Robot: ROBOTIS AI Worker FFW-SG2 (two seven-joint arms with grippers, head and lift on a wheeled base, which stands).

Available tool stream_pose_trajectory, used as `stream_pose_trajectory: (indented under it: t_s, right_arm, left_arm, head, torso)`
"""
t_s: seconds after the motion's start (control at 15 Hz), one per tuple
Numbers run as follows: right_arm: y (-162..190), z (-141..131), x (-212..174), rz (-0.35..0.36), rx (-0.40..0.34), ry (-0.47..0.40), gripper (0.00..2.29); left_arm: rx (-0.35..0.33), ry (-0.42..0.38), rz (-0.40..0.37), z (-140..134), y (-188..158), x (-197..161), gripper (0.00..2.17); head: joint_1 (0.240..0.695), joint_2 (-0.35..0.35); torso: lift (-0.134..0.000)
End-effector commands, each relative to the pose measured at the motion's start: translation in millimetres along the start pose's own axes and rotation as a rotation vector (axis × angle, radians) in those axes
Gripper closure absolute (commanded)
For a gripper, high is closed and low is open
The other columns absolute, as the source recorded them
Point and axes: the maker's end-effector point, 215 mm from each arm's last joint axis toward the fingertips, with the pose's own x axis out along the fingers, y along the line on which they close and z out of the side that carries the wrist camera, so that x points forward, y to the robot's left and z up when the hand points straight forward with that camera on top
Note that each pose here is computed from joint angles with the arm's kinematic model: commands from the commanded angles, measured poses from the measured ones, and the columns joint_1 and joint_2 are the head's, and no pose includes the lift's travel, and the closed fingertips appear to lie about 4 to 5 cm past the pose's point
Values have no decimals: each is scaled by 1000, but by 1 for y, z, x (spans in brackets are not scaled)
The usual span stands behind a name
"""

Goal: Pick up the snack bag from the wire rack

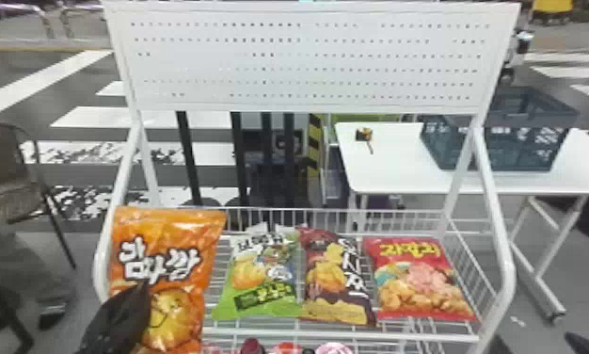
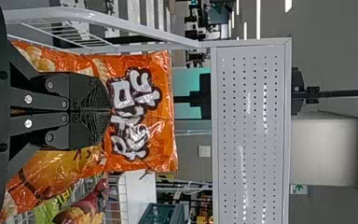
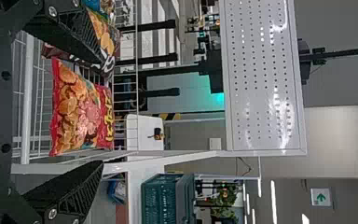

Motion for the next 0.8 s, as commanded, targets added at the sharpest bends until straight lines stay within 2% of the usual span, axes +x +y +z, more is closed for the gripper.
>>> stream_pose_trajectory:
  t_s: [0.0, 0.13, 0.27, 0.47, 0.73]
  right_arm:
    - [-1, 2, 7, -2, 3, -14, 134]
    - [-4, -2, 17, -7, 8, -13, 134]
    - [-3, -24, 36, -9, 30, 10, 134]
    - [11, -54, 69, 16, 67, 47, 134]
    - [35, -68, 122, 64, 101, 40, 134]
  left_arm:
    - [2, -1, -1, 0, 0, -1, 1831]
    - [2, 1, -2, 0, 0, -1, 1831]
    - [0, 1, -8, 0, -3, -2, 1831]
    - [2, -1, -8, 2, -3, -4, 1831]
    - [9, -1, -2, 3, -2, -3, 1831]
  head:
    - [499, 0]
    - [499, 0]
    - [499, 0]
    - [499, 0]
    - [499, 0]
  torso:
    - [0]
    - [0]
    - [0]
    - [0]
    - [0]
